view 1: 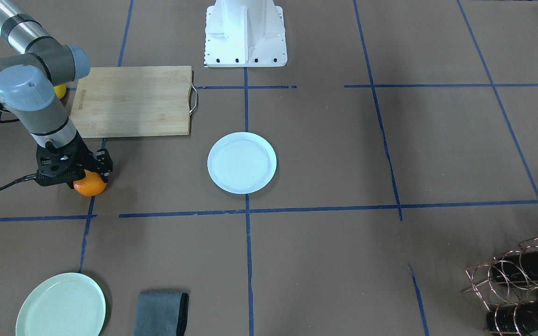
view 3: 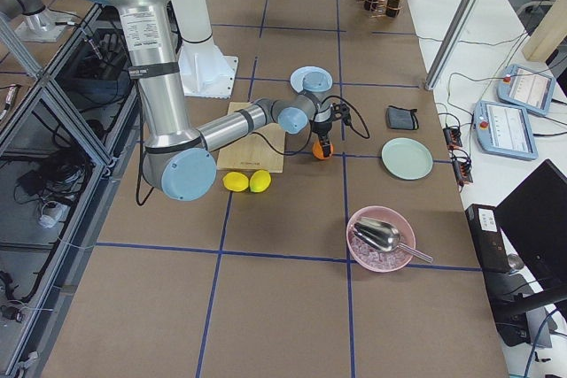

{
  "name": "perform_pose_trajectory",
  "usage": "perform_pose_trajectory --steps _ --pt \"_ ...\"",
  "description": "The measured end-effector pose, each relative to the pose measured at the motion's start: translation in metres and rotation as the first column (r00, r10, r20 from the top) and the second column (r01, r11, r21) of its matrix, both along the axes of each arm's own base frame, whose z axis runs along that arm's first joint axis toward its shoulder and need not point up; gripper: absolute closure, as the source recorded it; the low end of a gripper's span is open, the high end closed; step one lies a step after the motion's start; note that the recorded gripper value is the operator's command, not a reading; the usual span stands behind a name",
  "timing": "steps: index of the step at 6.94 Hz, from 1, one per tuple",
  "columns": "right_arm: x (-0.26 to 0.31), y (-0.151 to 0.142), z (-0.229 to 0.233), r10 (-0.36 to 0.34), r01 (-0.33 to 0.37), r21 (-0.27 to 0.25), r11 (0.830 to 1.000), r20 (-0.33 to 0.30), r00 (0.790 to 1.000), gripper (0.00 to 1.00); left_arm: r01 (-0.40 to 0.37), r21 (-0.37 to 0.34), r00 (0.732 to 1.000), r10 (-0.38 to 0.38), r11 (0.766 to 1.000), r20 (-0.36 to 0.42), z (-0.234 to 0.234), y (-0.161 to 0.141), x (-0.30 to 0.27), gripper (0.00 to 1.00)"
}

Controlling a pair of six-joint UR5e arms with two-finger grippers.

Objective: Pick orange to plate
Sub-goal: 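Carry the orange with the right gripper over the light blue plate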

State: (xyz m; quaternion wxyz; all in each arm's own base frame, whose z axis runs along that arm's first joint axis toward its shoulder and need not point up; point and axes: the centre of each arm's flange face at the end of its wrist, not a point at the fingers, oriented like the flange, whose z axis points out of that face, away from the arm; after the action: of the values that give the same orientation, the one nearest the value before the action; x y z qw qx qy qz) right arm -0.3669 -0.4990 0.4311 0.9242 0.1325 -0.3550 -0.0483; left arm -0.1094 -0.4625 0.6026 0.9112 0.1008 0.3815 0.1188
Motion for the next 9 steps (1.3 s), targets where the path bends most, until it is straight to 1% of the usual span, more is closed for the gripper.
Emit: perform_pose_trajectory --steps 1,2,3,4,5,7,8,9 --pt "-0.025 -0.006 -0.047 0.032 -0.031 -0.033 0.999 0.030 0.999 0.75 0.000 0.003 1.000 0.000 1.000 0.000 -0.002 0.000 0.000 0.00" --pt "-0.061 -0.006 -0.105 0.069 -0.066 -0.081 0.995 0.040 0.997 0.71 0.001 0.005 1.000 -0.001 1.000 0.000 -0.003 0.000 0.000 0.00" --pt "-0.094 0.001 -0.155 0.110 -0.106 -0.109 0.988 0.037 0.993 0.65 0.001 0.006 1.000 -0.001 1.000 0.001 -0.003 0.000 0.000 0.00" --pt "-0.131 0.010 -0.195 0.151 -0.146 -0.122 0.982 0.028 0.988 0.56 0.001 0.007 1.000 -0.001 1.000 0.001 -0.004 0.000 0.000 0.00" --pt "-0.174 0.017 -0.225 0.186 -0.184 -0.127 0.975 0.006 0.983 0.53 0.001 0.007 1.000 -0.001 1.000 0.001 -0.004 0.000 0.000 0.00" --pt "-0.244 0.037 -0.252 0.230 -0.233 -0.129 0.964 -0.041 0.972 0.50 0.001 0.008 1.000 -0.001 1.000 0.001 -0.004 0.000 0.000 0.00" --pt "-0.264 0.048 -0.253 0.236 -0.242 -0.128 0.962 -0.058 0.970 0.38 0.001 0.006 1.000 -0.001 1.000 0.001 -0.004 0.001 0.000 0.00" --pt "-0.275 0.057 -0.251 0.238 -0.246 -0.120 0.962 -0.073 0.968 0.14 0.001 0.006 1.000 -0.001 1.000 0.000 -0.003 0.001 0.000 0.00"
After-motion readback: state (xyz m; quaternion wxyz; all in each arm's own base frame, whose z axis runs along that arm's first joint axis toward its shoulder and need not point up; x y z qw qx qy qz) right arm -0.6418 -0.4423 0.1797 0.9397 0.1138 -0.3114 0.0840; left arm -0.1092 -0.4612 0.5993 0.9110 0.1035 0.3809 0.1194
